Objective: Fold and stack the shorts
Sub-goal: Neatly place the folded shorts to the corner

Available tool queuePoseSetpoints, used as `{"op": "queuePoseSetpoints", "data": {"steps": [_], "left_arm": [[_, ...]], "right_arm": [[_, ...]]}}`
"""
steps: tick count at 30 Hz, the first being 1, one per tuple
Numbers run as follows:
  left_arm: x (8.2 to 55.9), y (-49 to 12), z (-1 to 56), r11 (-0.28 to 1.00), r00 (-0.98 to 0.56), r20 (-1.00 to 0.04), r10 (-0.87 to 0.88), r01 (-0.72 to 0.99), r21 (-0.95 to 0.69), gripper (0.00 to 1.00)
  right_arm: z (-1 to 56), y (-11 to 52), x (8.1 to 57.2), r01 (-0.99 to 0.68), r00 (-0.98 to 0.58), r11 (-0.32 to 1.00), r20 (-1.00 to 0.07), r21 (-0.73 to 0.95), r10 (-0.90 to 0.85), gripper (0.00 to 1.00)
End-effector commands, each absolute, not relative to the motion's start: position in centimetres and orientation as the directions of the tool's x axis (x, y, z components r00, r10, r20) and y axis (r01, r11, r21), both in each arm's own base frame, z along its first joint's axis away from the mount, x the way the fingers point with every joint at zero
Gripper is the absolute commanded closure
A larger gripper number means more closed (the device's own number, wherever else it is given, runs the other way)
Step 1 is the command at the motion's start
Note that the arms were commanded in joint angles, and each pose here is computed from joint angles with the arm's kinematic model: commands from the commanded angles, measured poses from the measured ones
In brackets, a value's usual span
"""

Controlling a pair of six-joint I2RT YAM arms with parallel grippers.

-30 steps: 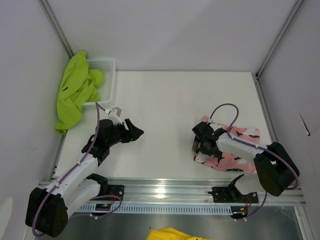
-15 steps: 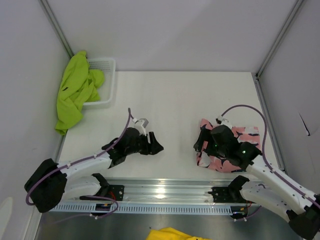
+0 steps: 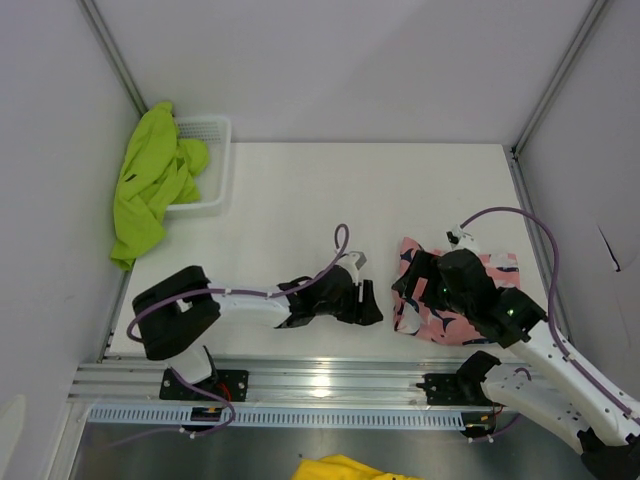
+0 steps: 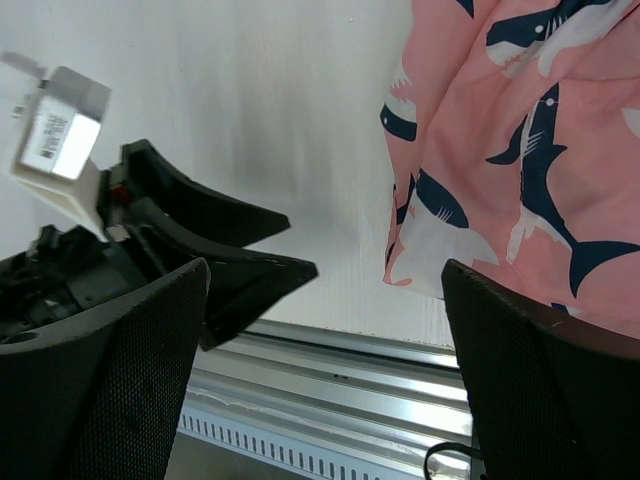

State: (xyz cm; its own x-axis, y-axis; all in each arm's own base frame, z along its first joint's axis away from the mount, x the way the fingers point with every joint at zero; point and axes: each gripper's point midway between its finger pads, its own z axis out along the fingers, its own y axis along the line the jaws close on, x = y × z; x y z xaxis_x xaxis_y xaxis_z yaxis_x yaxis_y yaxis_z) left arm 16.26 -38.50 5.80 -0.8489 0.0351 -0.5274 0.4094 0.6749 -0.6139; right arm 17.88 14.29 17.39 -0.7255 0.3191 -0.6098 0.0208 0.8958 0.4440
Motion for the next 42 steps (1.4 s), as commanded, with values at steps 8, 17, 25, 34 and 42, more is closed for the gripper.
{"op": "queuePoseSetpoints", "data": {"steps": [8, 17, 25, 34, 42], "left_arm": [[13.0, -45.8, 6.8, 0.581, -0.877, -0.477, 0.061, 0.42, -0.698, 0.36], [11.8, -49.8, 7.0, 0.519, -0.888, -0.455, 0.073, 0.423, -0.743, 0.38], [10.8, -51.5, 6.6, 0.505, -0.887, -0.449, 0.107, 0.438, -0.744, 0.4], [12.4, -46.9, 7.2, 0.595, -0.864, -0.502, 0.043, 0.426, -0.681, 0.39], [15.4, -46.5, 8.3, 0.651, -0.814, -0.581, 0.004, 0.443, -0.616, 0.38]], "right_arm": [[20.1, 14.2, 18.0, 0.008, -0.683, 0.869, -0.632, 0.495, 0.366, 0.01], [20.6, 14.0, 17.4, -0.004, -0.681, 0.857, -0.629, 0.516, 0.375, 0.0], [21.2, 13.6, 17.1, -0.013, -0.67, 0.853, -0.638, 0.521, 0.38, 0.0], [20.6, 13.8, 17.2, -0.016, -0.676, 0.857, -0.637, 0.515, 0.37, 0.01], [20.0, 14.0, 17.2, -0.017, -0.685, 0.86, -0.632, 0.511, 0.362, 0.01]]}}
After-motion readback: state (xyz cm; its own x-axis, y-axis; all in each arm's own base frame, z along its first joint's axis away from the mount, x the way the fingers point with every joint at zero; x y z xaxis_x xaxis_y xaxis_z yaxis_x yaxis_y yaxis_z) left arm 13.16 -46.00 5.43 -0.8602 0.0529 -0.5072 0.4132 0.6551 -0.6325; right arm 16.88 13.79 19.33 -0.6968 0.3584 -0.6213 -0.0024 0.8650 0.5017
